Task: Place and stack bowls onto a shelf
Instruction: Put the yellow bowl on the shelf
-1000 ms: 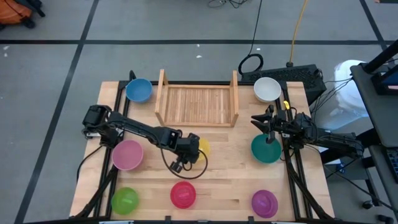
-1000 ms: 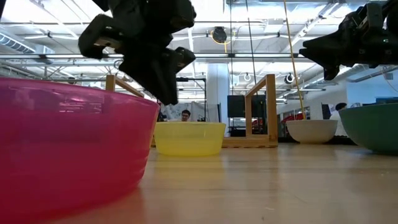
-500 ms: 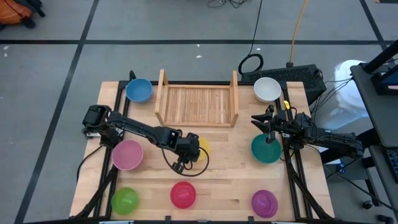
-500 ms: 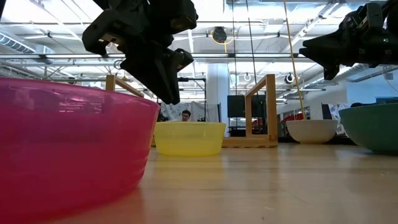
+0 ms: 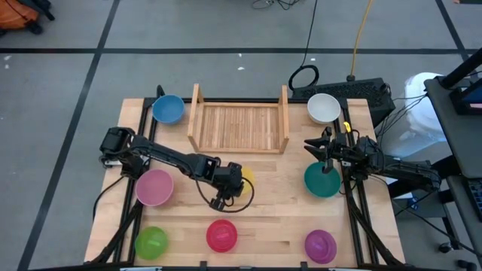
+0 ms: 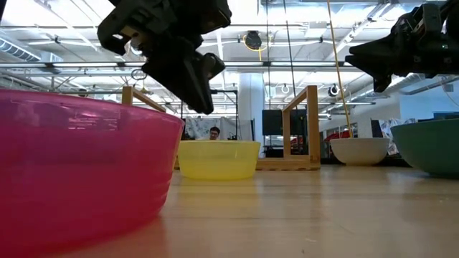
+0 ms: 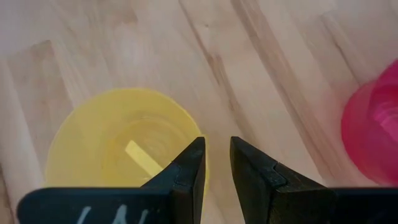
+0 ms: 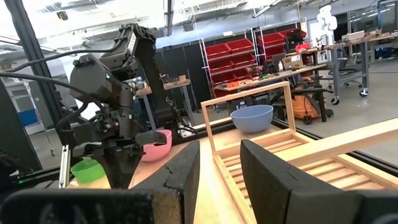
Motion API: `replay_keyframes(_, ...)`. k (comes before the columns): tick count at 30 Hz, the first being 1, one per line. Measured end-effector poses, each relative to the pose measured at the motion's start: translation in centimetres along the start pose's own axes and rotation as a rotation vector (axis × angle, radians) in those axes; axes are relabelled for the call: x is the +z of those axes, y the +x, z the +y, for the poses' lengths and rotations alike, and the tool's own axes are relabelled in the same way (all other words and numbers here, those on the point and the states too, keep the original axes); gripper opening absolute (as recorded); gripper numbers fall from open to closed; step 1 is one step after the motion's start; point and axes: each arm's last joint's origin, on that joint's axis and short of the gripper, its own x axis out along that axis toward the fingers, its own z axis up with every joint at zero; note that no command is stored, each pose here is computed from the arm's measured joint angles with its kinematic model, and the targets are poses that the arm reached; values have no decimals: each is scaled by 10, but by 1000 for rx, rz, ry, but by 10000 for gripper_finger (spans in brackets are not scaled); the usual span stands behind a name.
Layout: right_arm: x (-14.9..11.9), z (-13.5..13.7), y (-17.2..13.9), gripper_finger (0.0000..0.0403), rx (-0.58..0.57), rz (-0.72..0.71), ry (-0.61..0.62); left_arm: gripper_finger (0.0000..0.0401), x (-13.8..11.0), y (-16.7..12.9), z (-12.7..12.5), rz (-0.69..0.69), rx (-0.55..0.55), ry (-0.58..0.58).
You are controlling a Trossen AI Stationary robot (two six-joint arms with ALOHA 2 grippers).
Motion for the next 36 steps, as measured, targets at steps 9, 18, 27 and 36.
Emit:
replay_keyframes(9,0,0,0,110,1,-3,-1,81,-7,25,0,61,-10,-30)
replay_keyframes(18,2,1,0,110,5,-22,-2,81,-6,26,1,51,-7,-42)
replay_keyframes(27,2,1,0,110,6,-24,-2,81,-10,26,0,95,5,-77)
replay_keyframes(36,2,1,0,110,6,-24,-2,81,-20,43,0,141,-1,-153)
